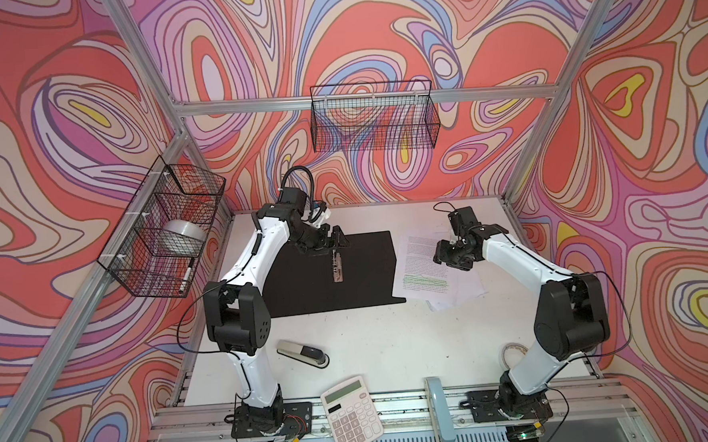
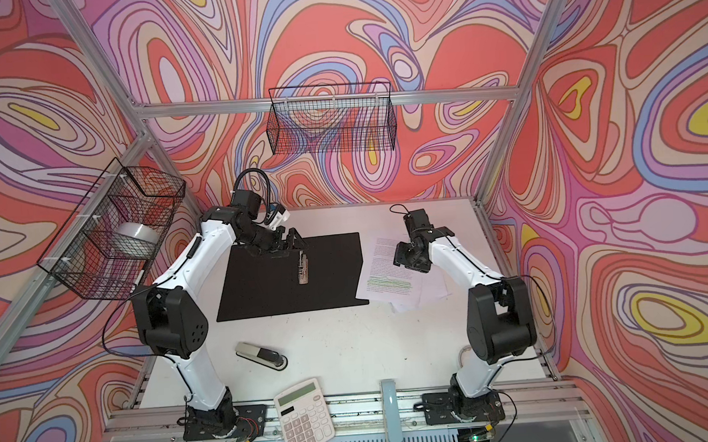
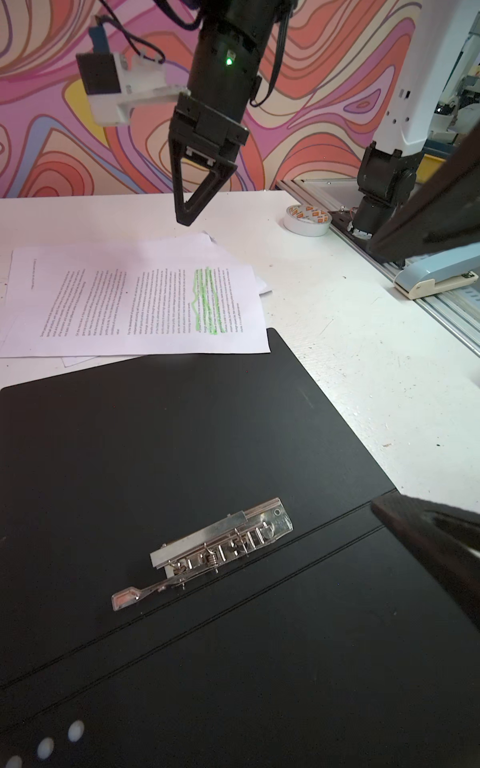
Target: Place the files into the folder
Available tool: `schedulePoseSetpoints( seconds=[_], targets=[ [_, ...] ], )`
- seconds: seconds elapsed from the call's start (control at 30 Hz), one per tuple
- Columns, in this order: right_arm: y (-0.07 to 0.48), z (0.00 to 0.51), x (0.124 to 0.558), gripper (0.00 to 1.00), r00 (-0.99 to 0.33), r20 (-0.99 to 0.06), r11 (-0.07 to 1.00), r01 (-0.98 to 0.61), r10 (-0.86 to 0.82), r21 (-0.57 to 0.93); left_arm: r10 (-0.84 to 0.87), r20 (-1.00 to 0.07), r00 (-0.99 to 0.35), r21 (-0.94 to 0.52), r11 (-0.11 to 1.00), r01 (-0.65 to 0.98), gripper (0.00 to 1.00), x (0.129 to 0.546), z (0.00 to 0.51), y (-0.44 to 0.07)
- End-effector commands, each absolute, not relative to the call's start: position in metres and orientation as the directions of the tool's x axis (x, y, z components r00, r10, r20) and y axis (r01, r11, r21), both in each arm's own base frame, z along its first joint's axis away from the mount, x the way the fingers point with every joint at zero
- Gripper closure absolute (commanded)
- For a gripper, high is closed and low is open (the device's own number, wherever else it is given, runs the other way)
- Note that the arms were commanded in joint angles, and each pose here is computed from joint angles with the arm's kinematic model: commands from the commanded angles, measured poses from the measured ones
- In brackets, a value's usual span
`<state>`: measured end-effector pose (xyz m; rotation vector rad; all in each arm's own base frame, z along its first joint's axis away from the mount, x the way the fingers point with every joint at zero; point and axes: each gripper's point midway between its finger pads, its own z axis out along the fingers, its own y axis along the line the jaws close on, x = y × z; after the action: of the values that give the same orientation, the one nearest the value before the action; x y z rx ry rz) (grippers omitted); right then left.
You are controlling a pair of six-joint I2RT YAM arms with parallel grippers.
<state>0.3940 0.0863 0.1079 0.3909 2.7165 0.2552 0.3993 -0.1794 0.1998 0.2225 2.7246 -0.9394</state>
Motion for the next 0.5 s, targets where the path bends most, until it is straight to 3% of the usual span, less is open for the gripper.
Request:
schedulePoseSetpoints(
  seconds=[0.0, 0.13, 0.3, 0.47],
  targets=[
    [0.066, 0.104, 0.402, 0.33, -0.849, -0.401, 0.939, 0.311, 0.345, 0.148, 0.117, -0.303, -0.946, -0.540, 0.797, 0.271, 0.11, 0.397, 0.190, -0.180],
    [0.049, 0.094, 0.407, 0.28, -0.826, -0.399, 0.917, 0.371, 0.398, 0.148, 0.189, -0.322, -0.928, -0.514, 0.788, 0.339, 0.11, 0.395, 0.183, -0.195],
    [0.038, 0.069, 0.415, 0.28, -0.827, -0.339, 0.893, 0.407, 0.449, 0.190, 0.286, -0.339, -0.896, -0.469, 0.774, 0.425, 0.12, 0.395, 0.174, -0.220],
    [0.033, 0.050, 0.425, 0.28, -0.836, -0.310, 0.891, 0.412, 0.452, 0.189, 0.288, -0.337, -0.897, -0.391, 0.823, 0.411, 0.12, 0.408, 0.166, -0.211]
  ],
)
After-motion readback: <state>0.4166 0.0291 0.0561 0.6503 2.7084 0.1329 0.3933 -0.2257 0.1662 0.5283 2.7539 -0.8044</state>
